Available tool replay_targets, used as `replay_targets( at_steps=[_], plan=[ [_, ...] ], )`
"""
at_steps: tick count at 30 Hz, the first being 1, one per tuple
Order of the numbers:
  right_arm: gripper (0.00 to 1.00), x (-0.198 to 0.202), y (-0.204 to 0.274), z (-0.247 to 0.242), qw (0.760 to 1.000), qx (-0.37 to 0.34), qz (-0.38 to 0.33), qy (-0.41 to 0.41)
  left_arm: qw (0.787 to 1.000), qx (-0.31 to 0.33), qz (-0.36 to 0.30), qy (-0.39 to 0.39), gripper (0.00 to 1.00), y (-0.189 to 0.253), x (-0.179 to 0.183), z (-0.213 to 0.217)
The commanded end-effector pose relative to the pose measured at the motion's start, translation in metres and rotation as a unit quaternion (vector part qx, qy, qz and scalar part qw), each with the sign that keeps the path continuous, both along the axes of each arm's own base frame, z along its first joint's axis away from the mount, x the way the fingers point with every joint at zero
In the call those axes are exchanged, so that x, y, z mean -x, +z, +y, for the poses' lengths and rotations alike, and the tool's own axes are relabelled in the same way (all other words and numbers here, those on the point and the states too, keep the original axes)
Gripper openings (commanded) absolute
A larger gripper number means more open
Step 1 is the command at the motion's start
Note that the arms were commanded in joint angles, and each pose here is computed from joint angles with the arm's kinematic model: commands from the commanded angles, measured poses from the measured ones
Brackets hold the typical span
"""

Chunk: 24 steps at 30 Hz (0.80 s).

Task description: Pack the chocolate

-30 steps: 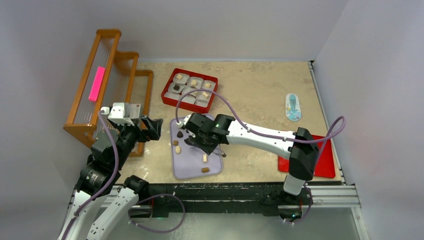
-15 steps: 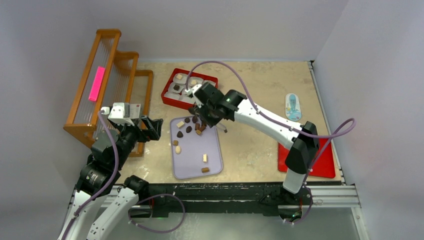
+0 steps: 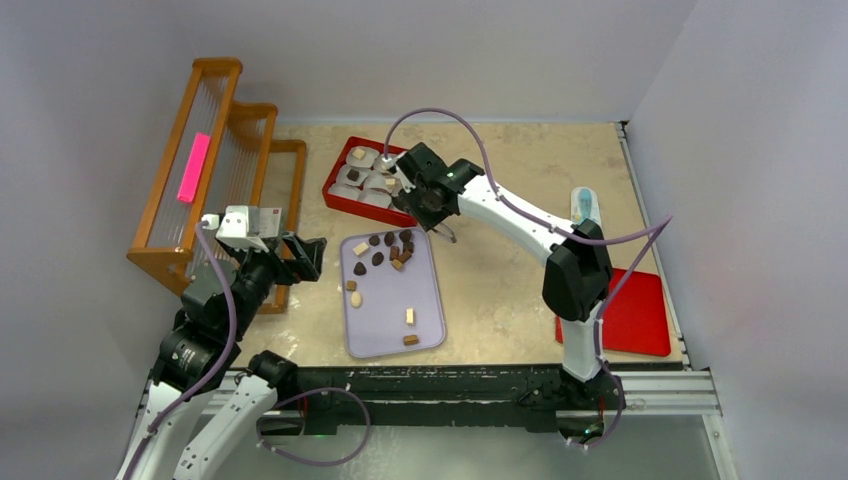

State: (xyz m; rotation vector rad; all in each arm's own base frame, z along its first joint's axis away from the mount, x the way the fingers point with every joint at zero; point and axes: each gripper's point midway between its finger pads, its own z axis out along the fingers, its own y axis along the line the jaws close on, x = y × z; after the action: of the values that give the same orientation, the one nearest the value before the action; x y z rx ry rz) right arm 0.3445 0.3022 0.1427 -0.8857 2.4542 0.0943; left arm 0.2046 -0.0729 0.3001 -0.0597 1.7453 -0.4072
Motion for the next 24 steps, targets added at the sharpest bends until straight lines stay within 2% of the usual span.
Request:
replay_targets(
  at_steps=[1,10,24],
  plan=[
    [0.24,-0.025,0.019,0.007,0.999,-0.033,-0.031,-0.005,1.000,0.014,-0.019,-0.007,1.00,0.011,-0.001,-0.004],
    [0.29,-0.029,0.005,0.005,0.999,-0.029,-0.021,-0.006,1.000,0.014,-0.019,-0.005,1.00,0.011,-0.001,-0.003],
    [0.39,-0.027,0.014,0.006,0.999,-0.040,-0.023,-0.003,1.000,0.012,-0.017,-0.003,1.00,0.010,-0.002,-0.003]
  ],
)
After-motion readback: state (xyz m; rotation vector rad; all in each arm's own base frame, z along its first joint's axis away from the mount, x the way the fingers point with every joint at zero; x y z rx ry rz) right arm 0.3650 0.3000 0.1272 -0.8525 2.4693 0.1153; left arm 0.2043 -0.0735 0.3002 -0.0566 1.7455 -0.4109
